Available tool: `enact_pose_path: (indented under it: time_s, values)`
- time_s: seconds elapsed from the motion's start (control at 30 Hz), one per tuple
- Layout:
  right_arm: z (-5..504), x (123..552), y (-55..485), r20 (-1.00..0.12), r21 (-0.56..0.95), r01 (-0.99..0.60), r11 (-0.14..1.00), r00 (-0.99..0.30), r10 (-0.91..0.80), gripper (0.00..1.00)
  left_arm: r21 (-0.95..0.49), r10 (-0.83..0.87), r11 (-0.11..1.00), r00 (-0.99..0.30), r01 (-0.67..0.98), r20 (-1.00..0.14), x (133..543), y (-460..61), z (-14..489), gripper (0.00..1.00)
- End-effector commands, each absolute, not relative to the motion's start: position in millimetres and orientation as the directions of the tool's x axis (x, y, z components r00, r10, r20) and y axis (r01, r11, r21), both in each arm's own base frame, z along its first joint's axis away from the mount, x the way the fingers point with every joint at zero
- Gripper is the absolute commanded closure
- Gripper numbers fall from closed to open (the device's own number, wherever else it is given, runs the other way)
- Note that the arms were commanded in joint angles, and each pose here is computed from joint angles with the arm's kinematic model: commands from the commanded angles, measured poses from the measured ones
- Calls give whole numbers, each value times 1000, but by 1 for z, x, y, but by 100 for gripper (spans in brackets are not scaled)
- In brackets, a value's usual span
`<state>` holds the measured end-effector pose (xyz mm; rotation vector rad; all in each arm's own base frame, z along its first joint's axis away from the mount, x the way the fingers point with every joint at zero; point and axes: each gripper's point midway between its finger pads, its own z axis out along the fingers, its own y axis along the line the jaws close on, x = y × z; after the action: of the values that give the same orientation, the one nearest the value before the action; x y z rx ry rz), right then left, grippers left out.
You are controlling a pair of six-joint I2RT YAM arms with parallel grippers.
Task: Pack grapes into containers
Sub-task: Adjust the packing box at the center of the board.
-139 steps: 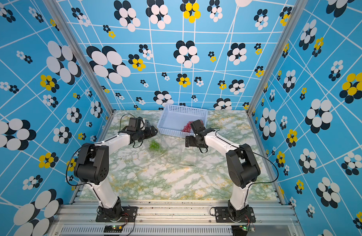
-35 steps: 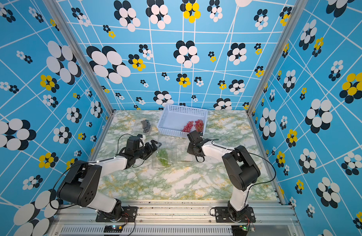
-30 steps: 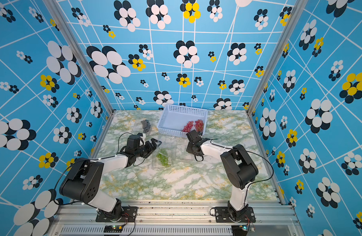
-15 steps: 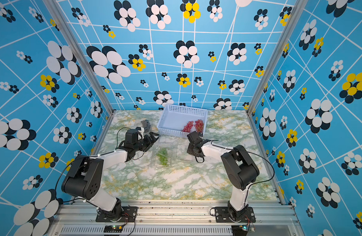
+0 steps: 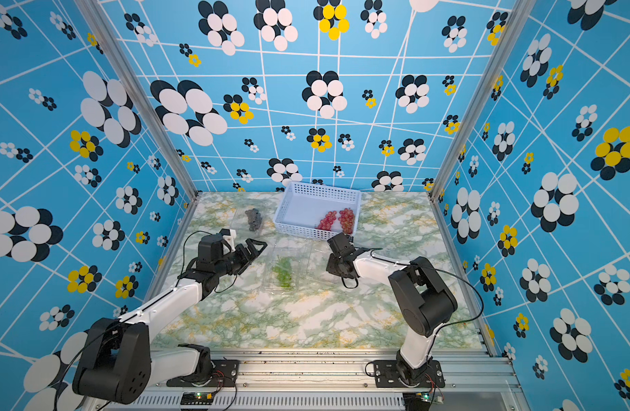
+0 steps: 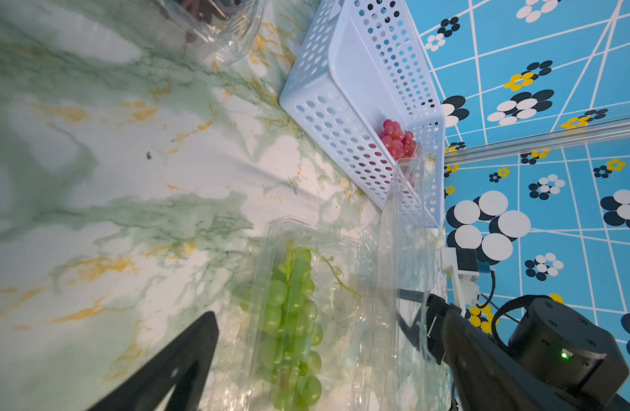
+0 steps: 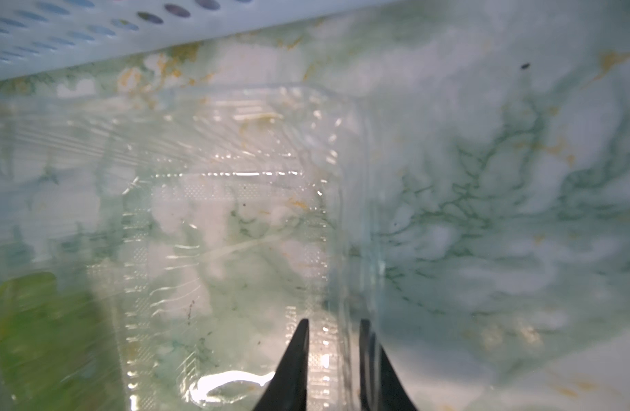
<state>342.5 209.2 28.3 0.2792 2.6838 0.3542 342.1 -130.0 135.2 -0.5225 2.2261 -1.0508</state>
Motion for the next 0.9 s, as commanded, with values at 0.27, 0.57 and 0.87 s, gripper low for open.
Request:
enact_pose_path:
  time_s: [0.27, 0.57, 0.87]
  values:
    - [36, 331, 217, -461, 223, -37, 974, -884, 72, 76, -784, -551, 616, -755, -80, -355, 327, -132, 132, 1]
    - [31, 317, 192, -501, 89, -136, 987, -862, -73, 78, -779, -551, 624, -741, -59, -385, 333, -126, 149, 0]
    - [35, 315, 184, -527, 23, -202, 979, -835, -160, 70, -782, -549, 621, -741, -52, -387, 338, -127, 154, 0]
